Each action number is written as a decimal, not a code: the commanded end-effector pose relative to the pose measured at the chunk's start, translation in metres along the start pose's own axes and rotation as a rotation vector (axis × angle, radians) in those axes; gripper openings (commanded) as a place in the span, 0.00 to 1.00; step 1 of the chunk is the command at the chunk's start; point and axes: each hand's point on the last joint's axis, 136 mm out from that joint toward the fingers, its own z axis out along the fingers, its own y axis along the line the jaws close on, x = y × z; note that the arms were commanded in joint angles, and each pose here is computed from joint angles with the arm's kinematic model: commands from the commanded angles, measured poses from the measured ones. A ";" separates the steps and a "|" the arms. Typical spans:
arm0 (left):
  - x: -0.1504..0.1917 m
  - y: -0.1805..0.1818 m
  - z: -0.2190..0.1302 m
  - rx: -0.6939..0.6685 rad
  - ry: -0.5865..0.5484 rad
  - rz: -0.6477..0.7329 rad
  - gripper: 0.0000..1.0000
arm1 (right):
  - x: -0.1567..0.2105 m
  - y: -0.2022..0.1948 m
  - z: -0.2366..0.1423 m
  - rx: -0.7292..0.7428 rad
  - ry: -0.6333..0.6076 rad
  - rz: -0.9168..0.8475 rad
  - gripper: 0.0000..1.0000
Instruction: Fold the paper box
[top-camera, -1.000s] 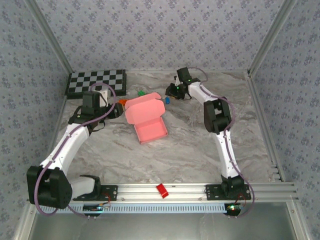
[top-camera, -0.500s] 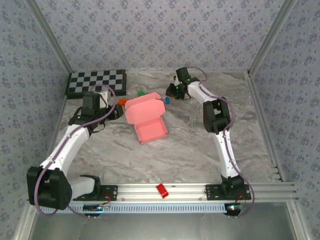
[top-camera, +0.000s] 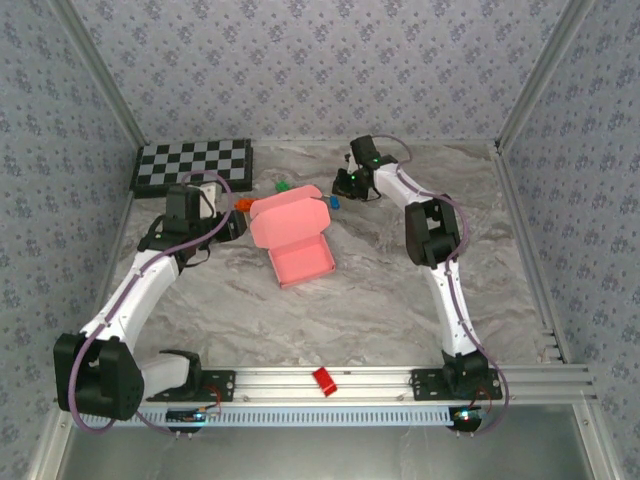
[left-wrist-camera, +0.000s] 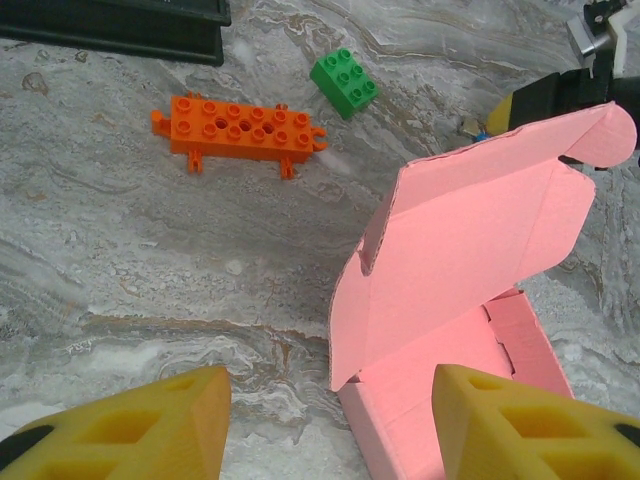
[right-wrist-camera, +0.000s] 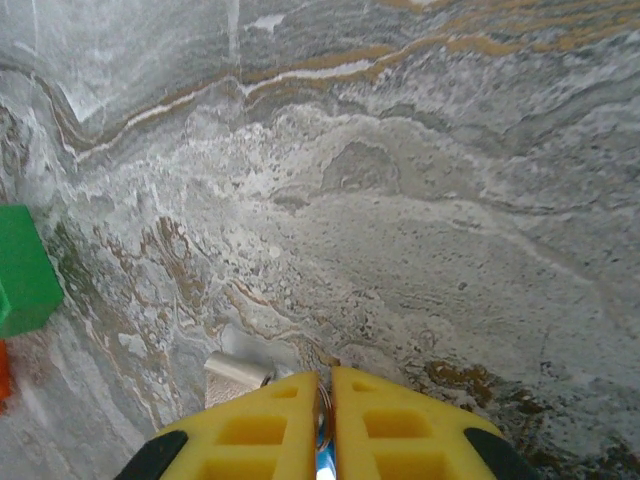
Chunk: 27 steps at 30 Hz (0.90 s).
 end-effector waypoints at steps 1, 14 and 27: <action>-0.002 0.000 -0.003 0.007 -0.014 0.011 0.55 | 0.020 0.002 -0.002 0.007 0.064 -0.019 0.07; -0.005 -0.005 -0.002 0.028 -0.020 0.011 0.55 | 0.022 -0.018 -0.053 0.061 -0.012 -0.033 0.00; -0.009 -0.010 -0.005 0.058 -0.046 -0.001 0.56 | 0.051 -0.033 -0.145 0.153 -0.166 -0.128 0.00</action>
